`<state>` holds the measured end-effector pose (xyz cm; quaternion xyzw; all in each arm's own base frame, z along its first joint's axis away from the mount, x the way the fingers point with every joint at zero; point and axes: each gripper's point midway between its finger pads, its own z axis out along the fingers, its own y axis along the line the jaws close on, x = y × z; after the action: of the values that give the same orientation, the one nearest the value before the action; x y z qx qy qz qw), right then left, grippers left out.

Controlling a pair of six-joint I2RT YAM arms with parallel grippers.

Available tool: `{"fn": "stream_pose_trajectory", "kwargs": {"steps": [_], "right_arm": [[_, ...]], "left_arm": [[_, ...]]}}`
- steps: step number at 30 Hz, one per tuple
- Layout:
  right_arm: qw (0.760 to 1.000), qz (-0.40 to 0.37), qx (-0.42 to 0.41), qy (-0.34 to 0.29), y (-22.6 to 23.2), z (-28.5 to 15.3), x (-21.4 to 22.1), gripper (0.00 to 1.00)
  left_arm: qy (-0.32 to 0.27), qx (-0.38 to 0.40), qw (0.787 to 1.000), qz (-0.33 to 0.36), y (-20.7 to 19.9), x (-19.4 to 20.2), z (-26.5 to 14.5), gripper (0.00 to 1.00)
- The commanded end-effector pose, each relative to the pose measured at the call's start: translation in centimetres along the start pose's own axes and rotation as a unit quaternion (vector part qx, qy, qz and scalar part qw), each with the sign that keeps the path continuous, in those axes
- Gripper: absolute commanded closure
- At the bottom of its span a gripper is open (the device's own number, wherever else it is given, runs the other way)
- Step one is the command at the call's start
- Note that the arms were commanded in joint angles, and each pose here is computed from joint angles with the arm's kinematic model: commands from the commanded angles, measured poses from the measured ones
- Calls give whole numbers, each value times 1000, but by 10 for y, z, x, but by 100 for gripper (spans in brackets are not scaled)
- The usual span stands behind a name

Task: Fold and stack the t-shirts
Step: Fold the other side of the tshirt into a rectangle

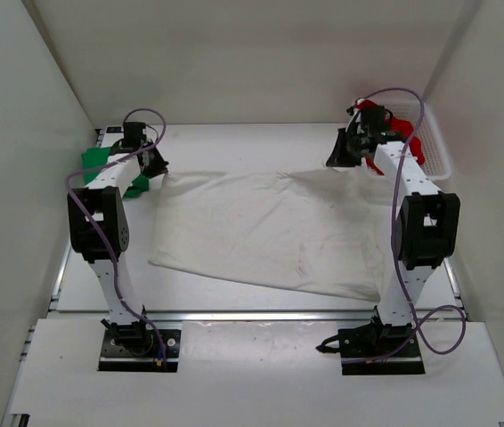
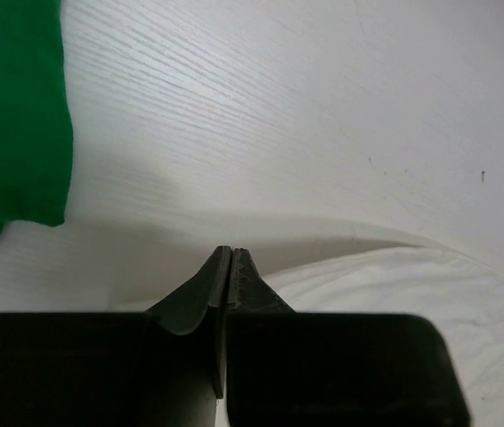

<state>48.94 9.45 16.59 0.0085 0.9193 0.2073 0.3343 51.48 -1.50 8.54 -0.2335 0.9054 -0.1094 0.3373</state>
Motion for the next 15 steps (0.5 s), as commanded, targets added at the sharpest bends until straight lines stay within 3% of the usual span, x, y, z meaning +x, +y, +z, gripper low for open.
{"fn": "stream_pose_trajectory", "kwargs": {"steps": [1,10,15], "right_arm": [[999,-6,4,-32,4,-11,9,100],[994,0,41,-97,4,-70,44,100],[994,18,45,-101,-6,-88,81,100]], "left_arm": [[-36,32,999,-8,-12,-20,-30,100],[-30,34,998,-34,10,1,-47,100],[-38,33,998,-49,21,5,-58,100]]}}
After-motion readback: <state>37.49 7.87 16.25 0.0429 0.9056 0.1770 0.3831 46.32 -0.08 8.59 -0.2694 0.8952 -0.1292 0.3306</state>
